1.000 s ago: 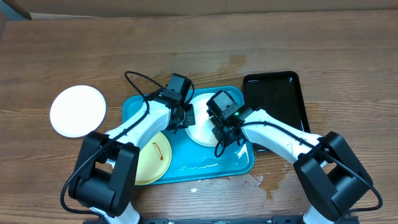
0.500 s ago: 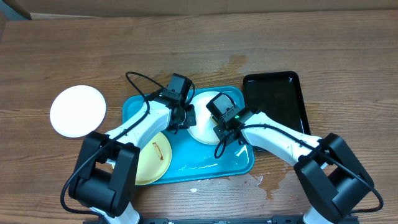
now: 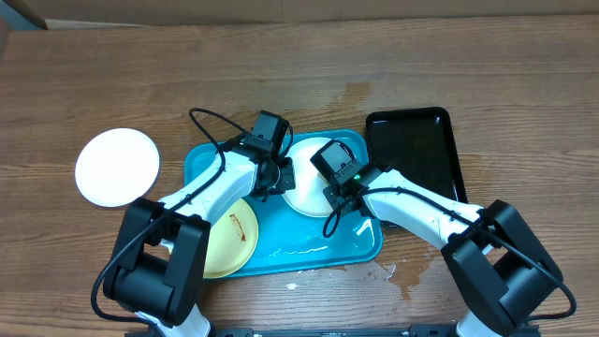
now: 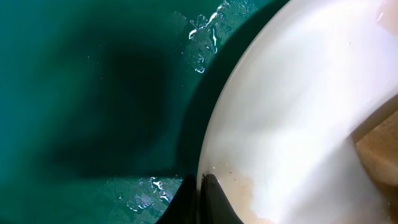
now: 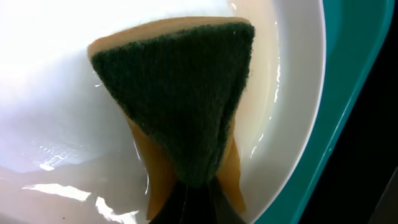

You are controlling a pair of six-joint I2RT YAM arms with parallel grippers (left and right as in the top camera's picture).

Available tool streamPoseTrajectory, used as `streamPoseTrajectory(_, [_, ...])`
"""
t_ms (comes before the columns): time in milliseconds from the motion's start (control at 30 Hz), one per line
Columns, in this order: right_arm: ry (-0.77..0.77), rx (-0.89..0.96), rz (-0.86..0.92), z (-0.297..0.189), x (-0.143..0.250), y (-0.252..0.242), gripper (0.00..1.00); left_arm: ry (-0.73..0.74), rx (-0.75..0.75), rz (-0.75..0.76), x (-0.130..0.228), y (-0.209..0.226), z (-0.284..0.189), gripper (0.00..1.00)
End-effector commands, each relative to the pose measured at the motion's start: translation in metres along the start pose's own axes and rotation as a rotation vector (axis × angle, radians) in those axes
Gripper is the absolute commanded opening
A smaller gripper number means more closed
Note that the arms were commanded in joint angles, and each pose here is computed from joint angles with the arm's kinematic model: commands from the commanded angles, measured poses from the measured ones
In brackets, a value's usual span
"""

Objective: Clean dirty plates on tray and stack at the side
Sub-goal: 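Scrub the white plate with the sponge while the left gripper holds it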

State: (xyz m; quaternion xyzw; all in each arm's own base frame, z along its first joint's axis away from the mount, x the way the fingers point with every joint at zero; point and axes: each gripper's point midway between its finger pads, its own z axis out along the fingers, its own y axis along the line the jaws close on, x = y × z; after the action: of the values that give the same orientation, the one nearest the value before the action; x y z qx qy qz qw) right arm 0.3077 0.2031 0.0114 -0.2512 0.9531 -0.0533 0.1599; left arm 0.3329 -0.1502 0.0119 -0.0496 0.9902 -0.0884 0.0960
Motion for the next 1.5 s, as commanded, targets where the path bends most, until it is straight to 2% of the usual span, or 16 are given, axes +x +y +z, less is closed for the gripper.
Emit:
streamPoseTrajectory(0, [0.053,0.074,0.015,0.015,0.016,-0.018,0.04,0.005,-0.054,0.036,0.004,0.012,0.002,0.04])
streamPoseTrajectory(233, [0.034,0.077,0.062,0.019,0.01,-0.031,0.04,0.006,-0.054,0.043,0.004,0.012,0.002,0.04])
streamPoseTrajectory(500, [-0.01,-0.018,0.103,0.022,-0.004,-0.025,0.04,0.005,-0.053,0.043,0.004,0.011,0.002,0.04])
streamPoseTrajectory(733, [-0.035,-0.02,0.107,0.027,-0.01,-0.023,0.04,0.005,-0.053,0.046,0.004,0.011,0.002,0.04])
streamPoseTrajectory(1000, [-0.026,-0.05,0.082,0.055,-0.01,-0.012,0.04,0.005,-0.053,0.046,0.004,0.011,0.002,0.04])
streamPoseTrajectory(1367, [-0.134,-0.062,0.071,0.054,-0.036,-0.013,0.04,0.006,-0.049,0.053,0.004,0.011,0.002,0.04])
streamPoseTrajectory(1467, [-0.149,-0.137,0.059,0.054,-0.041,-0.007,0.04,0.005,-0.048,0.053,0.004,0.011,0.002,0.04])
